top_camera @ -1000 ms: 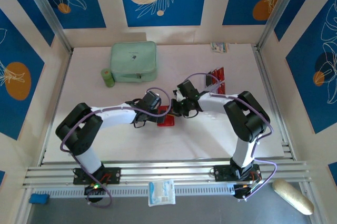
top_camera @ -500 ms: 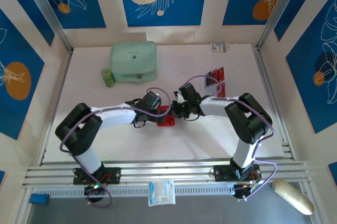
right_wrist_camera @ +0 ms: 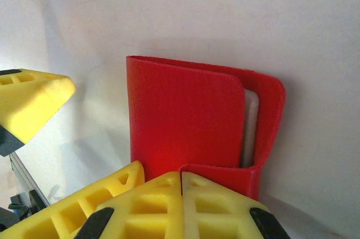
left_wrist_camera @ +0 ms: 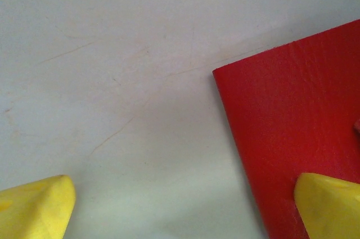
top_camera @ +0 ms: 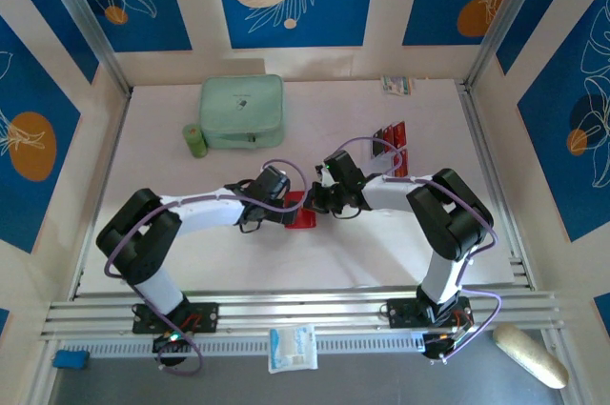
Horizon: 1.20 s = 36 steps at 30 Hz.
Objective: Put the credit cards into the card holder
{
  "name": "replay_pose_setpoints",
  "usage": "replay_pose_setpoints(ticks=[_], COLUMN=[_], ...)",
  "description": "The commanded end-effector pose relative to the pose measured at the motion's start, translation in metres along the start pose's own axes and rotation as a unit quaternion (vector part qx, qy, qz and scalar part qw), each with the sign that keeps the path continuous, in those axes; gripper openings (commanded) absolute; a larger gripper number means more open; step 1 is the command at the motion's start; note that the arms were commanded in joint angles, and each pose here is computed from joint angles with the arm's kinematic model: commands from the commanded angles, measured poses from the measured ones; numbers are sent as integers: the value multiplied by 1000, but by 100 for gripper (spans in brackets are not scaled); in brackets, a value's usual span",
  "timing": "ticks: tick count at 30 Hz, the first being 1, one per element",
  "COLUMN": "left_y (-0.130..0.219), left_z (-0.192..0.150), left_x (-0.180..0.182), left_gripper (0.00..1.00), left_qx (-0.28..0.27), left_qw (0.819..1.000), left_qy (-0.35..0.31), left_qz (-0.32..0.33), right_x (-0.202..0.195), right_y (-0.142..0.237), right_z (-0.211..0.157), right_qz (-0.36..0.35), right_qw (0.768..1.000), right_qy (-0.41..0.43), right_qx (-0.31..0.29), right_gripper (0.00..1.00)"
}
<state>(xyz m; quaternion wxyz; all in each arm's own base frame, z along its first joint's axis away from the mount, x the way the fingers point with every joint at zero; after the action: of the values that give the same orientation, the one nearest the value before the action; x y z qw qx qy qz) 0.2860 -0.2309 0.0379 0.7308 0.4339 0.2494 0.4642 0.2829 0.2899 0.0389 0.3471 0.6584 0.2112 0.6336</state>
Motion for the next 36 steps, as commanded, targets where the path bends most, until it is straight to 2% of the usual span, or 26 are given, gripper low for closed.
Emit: replay_pose_setpoints(ticks=[1,15,25,36], left_y=[-9,-16,-17,-16], left_z=[-31,-41,-42,-40], left_x=[3,6,6,6], left_gripper=[100,100,100,100], left_qx=[48,60,60,57], left_qw=[999,998,998,998], left_qy=[-10,-15,-15,-13], left_qz=[7,15,16,15], right_x=[-40,18,18,4], right_y=[-6,17,20,2], right_z=[-26,2,7,3], right_qz=[-74,12,15,-2], right_qw=[995,999,999,999], right_qy=[-36,-19,-22,-28], right_qx=[46,28,20,36], right_gripper=[0,0,0,0])
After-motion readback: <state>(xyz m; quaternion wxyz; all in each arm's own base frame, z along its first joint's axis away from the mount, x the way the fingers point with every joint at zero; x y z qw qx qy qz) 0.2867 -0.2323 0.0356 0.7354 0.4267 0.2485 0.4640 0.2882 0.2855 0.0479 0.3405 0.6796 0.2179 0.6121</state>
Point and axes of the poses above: each hand's point on the last joint's axis, 136 mm out from that joint toward the fingers, its own y axis back along the fingers, its own x axis along the line the jaws close on, z = x × y, the point moved 1 cm from there along y, back along the fingers, and after that the axes turned 10 degrees about -y, right-handed, at the moved point
